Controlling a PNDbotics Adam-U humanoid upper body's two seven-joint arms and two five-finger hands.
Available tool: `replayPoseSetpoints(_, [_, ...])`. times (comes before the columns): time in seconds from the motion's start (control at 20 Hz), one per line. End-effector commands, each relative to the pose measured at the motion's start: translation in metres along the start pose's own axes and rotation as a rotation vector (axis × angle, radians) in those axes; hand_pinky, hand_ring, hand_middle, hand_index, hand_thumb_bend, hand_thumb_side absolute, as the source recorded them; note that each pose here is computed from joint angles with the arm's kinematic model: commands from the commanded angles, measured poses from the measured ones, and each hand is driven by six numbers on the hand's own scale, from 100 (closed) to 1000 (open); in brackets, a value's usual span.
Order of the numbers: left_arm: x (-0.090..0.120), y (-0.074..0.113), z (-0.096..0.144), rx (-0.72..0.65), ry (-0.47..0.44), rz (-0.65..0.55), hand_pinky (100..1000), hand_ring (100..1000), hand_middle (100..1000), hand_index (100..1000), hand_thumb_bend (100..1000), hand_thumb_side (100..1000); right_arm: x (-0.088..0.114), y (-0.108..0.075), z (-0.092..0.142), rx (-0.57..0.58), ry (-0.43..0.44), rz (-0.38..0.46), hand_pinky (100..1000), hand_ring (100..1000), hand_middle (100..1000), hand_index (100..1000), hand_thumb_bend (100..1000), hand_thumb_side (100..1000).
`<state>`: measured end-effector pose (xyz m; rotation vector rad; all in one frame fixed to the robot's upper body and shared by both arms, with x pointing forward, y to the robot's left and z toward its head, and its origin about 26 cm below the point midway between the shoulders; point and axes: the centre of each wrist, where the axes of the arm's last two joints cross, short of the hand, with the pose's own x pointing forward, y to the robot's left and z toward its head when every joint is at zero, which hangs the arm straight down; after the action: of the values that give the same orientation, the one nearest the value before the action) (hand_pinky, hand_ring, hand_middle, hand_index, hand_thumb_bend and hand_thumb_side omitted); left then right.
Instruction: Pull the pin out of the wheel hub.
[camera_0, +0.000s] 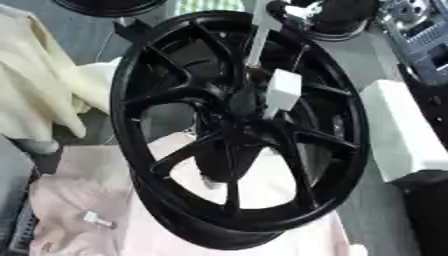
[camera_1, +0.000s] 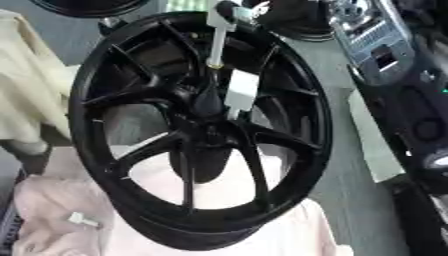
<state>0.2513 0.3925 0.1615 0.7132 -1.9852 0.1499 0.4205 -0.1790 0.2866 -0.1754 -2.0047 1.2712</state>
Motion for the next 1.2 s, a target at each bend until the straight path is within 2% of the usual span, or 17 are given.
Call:
replayPoseSetpoints(0.05, [0.010,0.003,-0.007,-0.013,-0.041,-0.013,543,599,539,646,100,839,0.009,-0.022,0.007,-0.067,-0.014,0.014,480,317,100,183,278,453])
replayPoseSetpoints(0.8, [0.011,0.002,-0.008,-0.018,-0.048,-0.004,544,601,540,647,100,834,0.012,-0.048,0.021,-0.219,0.013,-0.041,469,307,100,179,279,405])
replayPoseSetpoints(1.2, [0.010,0.002,-0.007,-0.015,-0.044,0.000,544,601,540,646,100,834,0.004,-0.066,0.048,-0.345,0.071,-0.104,462,305,100,180,273,345])
